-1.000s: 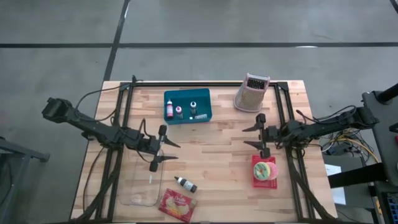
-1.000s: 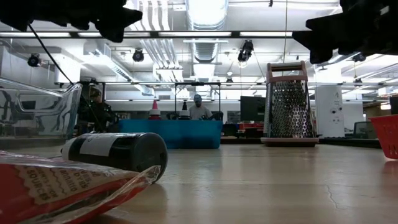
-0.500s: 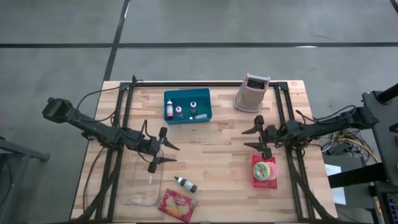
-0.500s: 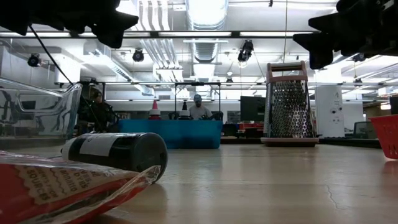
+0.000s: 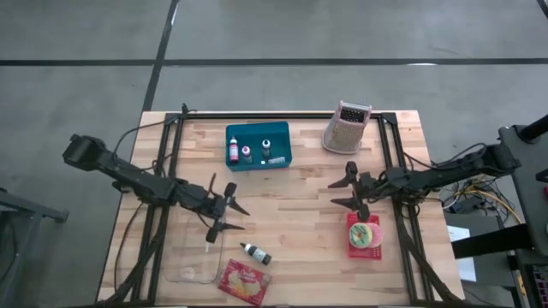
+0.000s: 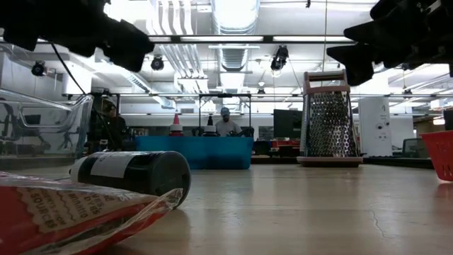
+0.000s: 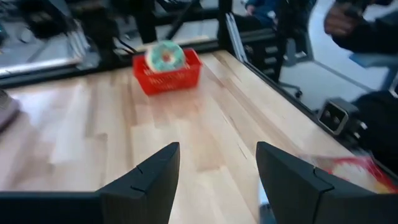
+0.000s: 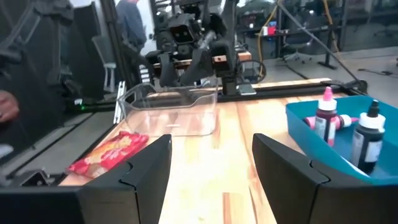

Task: Pick & Place Food Item
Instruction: Put the black food coloring bottle into the blue bin

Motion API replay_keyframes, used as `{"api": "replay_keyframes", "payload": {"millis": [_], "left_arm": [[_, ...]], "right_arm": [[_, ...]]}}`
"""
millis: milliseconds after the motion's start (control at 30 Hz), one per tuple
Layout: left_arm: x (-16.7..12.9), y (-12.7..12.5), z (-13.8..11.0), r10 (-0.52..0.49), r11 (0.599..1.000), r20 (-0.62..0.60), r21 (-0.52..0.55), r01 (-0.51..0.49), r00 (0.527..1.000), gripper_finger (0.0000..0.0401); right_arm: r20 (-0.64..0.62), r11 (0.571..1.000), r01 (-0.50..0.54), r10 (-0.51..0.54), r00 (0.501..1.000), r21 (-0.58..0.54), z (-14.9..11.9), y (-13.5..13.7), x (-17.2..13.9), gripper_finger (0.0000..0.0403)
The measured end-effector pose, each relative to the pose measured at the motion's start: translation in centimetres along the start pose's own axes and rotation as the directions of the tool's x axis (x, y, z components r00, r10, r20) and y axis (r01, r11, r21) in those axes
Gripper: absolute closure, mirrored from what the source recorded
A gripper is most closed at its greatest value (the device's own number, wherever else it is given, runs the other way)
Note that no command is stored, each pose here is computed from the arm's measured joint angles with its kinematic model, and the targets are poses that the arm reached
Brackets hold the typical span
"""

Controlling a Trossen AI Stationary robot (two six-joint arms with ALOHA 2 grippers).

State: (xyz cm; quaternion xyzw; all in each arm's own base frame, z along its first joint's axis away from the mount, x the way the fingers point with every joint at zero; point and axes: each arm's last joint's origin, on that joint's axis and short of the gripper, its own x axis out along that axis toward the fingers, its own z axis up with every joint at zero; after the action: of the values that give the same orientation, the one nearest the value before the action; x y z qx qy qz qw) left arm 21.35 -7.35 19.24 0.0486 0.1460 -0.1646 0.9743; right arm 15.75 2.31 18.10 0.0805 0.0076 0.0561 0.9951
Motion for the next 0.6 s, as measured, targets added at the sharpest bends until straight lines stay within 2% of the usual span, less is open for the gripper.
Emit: {"api": "replay_keyframes", "payload": {"millis": [200, 333, 433, 600], "left_arm": [[1.2, -0.3, -0.8, -0.085, 0.996, -0.08, -0.035, 0.082, 0.993, 0.0185], [1.7, -0.6, -1.2, -0.153, 0.987, -0.191, -0.082, 0.14, 0.97, 0.0185], [2.1, -0.8, -1.0, -0.211, 0.975, -0.228, -0.125, 0.186, 0.951, 0.0185], [2.8, -1.0, -0.2, -0.286, 0.952, -0.265, -0.185, 0.243, 0.921, 0.0185]], "right_arm": [[-0.05, 0.999, -0.015, 0.013, 0.999, -0.042, 0.6, 0.3, 1.6, 0.0184], [-0.135, 0.999, -0.009, 0.002, 0.991, -0.045, 0.5, 0.3, 2.7, 0.0184], [-0.182, 0.999, -0.006, -0.003, 0.983, -0.047, 0.6, 0.3, 3.4, 0.0184], [-0.185, 0.996, -0.075, 0.065, 0.981, -0.047, 1.2, 0.7, 4.3, 0.0184]]}}
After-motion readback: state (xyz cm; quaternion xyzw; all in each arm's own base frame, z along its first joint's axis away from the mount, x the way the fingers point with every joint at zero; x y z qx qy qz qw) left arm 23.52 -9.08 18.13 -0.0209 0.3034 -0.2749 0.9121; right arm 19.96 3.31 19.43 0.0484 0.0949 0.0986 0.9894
